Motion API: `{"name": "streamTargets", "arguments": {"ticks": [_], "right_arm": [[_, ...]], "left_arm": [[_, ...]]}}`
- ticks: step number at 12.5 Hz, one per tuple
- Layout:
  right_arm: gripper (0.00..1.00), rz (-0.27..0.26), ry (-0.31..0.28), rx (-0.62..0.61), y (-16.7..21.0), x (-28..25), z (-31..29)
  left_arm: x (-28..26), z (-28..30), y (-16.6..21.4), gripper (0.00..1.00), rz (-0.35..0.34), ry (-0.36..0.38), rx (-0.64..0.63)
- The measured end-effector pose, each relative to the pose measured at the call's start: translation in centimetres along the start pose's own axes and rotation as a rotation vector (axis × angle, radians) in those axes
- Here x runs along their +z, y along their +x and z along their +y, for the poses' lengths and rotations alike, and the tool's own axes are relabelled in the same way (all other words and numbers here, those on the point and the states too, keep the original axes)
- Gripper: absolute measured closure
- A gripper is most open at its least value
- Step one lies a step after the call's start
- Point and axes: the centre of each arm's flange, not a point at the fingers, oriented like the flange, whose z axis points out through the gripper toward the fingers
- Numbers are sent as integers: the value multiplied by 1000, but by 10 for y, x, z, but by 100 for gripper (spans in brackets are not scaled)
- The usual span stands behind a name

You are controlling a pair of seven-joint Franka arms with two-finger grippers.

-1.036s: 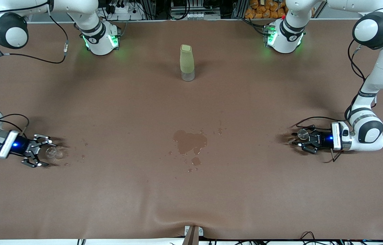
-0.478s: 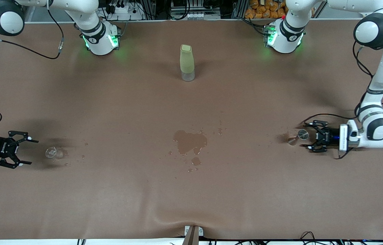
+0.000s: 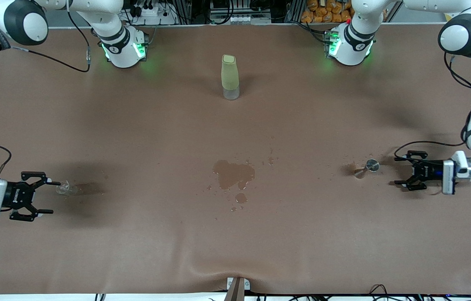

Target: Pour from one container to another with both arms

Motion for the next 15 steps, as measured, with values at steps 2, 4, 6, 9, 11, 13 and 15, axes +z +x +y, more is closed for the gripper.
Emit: {"name": "streamTargets", "arguments": {"ticks": [2, 4, 6, 9, 11, 13, 15], "right_arm": [[0, -107, -72, 34, 52, -22, -19], [0, -211, -150, 105, 120, -44, -66], [0, -306, -208, 182, 158, -52, -116], [0, -390, -281, 302, 169, -68, -169], [0, -415, -330, 432, 164, -77, -198], [0, -455, -410, 591, 162, -87, -221], [0, -467, -484, 740, 163, -93, -232]], "left_arm": [[-10, 8, 33, 0, -31, 20, -107], [-20, 25, 76, 0, -75, 50, -212], [-25, 50, 131, 0, -145, 96, -313], [-11, 114, 241, 0, -322, 239, -469], [10, 161, 303, 0, -434, 369, -552], [32, 195, 340, 0, -543, 515, -622], [61, 222, 367, 0, -646, 667, -660]]}}
